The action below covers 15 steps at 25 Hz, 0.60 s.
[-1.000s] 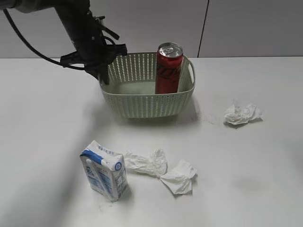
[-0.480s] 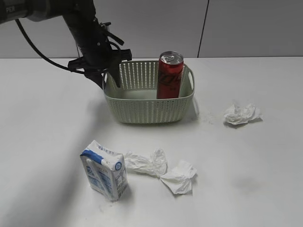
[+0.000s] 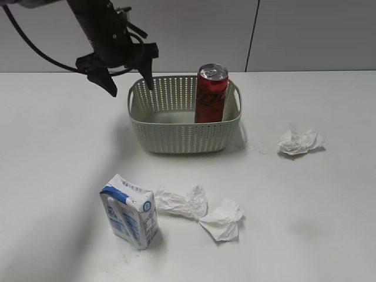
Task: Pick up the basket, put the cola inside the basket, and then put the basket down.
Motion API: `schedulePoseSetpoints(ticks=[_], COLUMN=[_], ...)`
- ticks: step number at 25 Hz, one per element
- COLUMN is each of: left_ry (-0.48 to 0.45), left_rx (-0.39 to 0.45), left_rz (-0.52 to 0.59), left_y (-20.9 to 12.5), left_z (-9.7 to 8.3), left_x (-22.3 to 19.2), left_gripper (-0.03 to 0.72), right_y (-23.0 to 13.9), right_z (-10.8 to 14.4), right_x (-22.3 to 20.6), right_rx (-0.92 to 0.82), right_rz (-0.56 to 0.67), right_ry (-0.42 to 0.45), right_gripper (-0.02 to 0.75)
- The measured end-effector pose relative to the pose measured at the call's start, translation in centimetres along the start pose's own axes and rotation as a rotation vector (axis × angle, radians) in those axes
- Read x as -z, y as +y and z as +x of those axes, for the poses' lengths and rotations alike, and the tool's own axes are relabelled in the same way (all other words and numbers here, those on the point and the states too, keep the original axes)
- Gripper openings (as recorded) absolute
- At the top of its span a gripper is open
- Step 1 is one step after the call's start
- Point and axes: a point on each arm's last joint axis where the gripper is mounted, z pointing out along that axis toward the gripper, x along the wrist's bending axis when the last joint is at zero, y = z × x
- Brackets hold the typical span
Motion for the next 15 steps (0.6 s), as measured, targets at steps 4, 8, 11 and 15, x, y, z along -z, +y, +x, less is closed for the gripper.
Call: schedulePoseSetpoints(ticks=[4,8,11,15], left_ry=[-0.007,0.060,0.123,0.161], left_rx=[0.005,-0.016,-0.032,0.002], left_rz=[-0.083,-0.193,-0.257,-0.290], left_y=[0.3,0.3,-0.6,-1.8], left_z=[0.5,1.4,2.3,4.8], left_x=[4.1,8.9,12.4,15.5], left_gripper=[0.661,0.656,0.649,0.641], right_y=[-3.0,-5.9,-7.7,-8.6], right_z=[0.0,-0.1,-0.1,-0.1], right_x=[-1.3,-2.8,-3.5,-2.6], right_rx=[-0.002,-0.003,-0.003,-0.001], right_rz=[-0.040,-0.062,-0.056,-0.119], right_ry=[-0.002,-0.003,-0.003,-0.003], right_gripper=[0.594,0.594,0.594,0.594])
